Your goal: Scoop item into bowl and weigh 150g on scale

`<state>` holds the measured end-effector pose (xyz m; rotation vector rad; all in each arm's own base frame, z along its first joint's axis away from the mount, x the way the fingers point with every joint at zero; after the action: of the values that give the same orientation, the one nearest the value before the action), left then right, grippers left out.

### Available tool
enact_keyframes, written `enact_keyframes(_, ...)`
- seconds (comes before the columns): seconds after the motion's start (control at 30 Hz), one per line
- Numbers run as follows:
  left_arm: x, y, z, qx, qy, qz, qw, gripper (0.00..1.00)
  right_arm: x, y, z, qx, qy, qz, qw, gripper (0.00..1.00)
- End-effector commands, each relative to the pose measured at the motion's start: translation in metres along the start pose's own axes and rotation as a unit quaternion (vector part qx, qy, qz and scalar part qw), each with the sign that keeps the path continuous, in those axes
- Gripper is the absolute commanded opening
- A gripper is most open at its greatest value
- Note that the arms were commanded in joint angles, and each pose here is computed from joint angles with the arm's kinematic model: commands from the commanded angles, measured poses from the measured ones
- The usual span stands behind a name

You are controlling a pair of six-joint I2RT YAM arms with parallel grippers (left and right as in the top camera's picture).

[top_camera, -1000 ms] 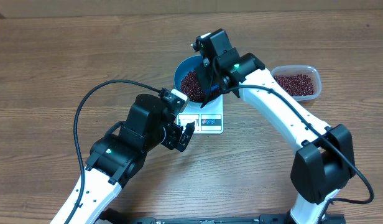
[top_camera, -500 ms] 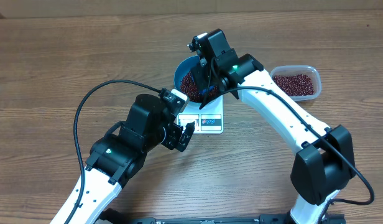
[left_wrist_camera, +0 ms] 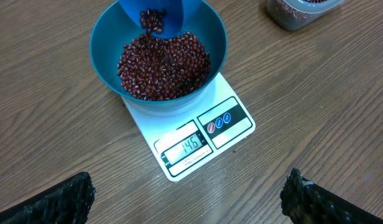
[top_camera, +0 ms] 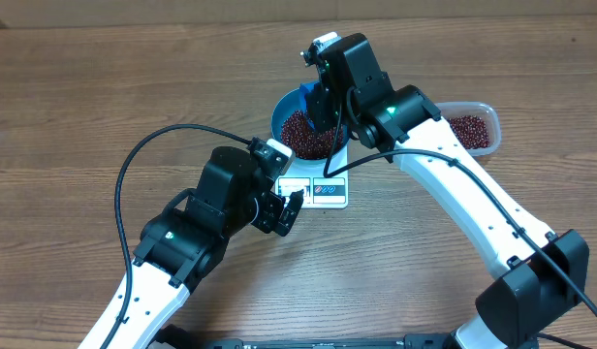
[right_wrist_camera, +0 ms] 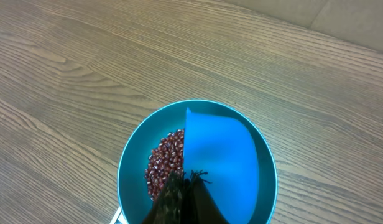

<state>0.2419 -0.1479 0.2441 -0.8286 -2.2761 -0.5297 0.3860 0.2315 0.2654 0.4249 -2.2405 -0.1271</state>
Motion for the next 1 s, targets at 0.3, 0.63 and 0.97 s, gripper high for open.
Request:
enact_keyframes(0.3, 0.000, 0.002, -0.005, -0.004, -0.004, 0.002, 1.000, 1.00, 0.014, -0.012, -0.008, 0.033, -0.031, 0.071, 0.996, 0.04)
enact_keyframes(0.63, -0.002, 0.002, -0.004, -0.004, 0.000, 0.003, 1.000, 0.99, 0.014, -0.011, -0.008, 0.034, -0.030, 0.072, 0.996, 0.04)
enact_keyframes(0.97, -0.007, 0.002, -0.002, -0.003, 0.010, 0.006, 1.000, 0.99, 0.014, -0.011, -0.008, 0.034, -0.030, 0.072, 0.996, 0.04)
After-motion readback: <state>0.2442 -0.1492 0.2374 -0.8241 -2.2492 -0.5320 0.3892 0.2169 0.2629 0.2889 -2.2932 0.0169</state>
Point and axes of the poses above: each gripper's point midway between its finger pads, its own x axis back along the fingers, its own y axis along the line the jaws close on, z = x × y, the point moved 6 cm from there along x, back along the fingers, and after that the axes turned 15 degrees about -x, right-handed, at the moved point
